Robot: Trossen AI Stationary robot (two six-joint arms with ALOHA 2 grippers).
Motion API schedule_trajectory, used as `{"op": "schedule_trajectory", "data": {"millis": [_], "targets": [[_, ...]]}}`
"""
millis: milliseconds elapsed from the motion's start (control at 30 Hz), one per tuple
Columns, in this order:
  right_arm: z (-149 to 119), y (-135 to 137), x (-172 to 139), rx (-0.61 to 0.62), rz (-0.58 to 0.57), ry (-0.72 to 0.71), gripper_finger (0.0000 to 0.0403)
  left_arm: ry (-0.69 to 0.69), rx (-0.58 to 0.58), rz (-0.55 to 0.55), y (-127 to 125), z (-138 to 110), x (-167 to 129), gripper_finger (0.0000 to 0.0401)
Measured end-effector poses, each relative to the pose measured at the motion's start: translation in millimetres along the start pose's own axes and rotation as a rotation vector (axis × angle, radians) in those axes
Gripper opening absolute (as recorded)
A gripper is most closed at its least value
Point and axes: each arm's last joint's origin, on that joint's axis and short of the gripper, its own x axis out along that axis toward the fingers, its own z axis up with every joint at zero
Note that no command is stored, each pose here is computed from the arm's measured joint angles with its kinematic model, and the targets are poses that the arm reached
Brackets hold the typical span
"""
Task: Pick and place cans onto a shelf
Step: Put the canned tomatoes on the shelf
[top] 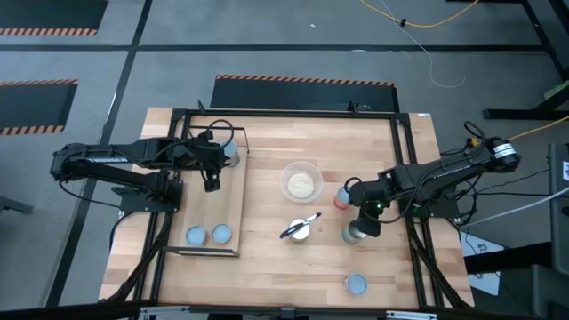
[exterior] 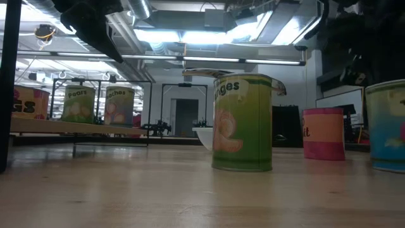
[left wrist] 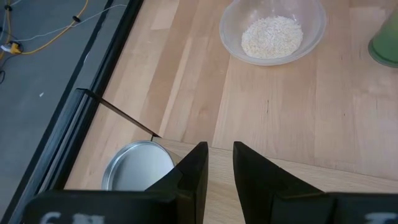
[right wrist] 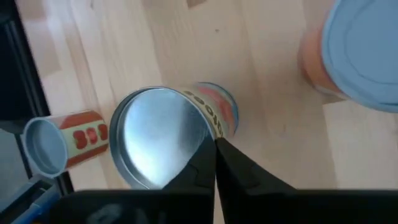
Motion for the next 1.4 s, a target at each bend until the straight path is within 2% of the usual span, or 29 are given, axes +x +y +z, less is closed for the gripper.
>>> {"op": "schedule_trajectory", "data": {"millis": [233, 467, 600, 733, 933, 1100, 1233, 1400], "targets": [[16, 19, -35, -0.01, 0.042, -0.063, 0.0002, 0.0, 0.0, 0.0, 0, 0, 0, 0.0069], [40, 48, -99, 0.008, 0.094, -0.221, 0.0002, 0.0, 0.001, 0.0, 0, 0, 0, 0.0069], [67, 57, -130, -0.03, 0.045, -0.357, 0.0001, 0.0, 0.002, 0.0, 0, 0, 0, 0.0069], [109, 57, -142, -0.078, -0.008, -0.424, 0.0001, 0.0, 0.002, 0.0, 0, 0, 0, 0.0069], [180, 40, -130, -0.193, -0.116, -0.432, 0.0002, 0.0, 0.002, 0.0, 0, 0, 0, 0.0069], [229, 18, -107, -0.211, -0.168, -0.407, 0.0003, 0.0, 0.001, 0.0, 0, 0, 0, 0.0069], [257, 0, -86, -0.179, -0.164, -0.374, 0.0002, 0.0, 0.002, 0.0, 0, 0, 0, 0.0069], [274, -20, -54, -0.142, -0.142, -0.306, 0.0004, 0.0, 0.002, -0.001, 0, 0, 0, 0.0069]]}}
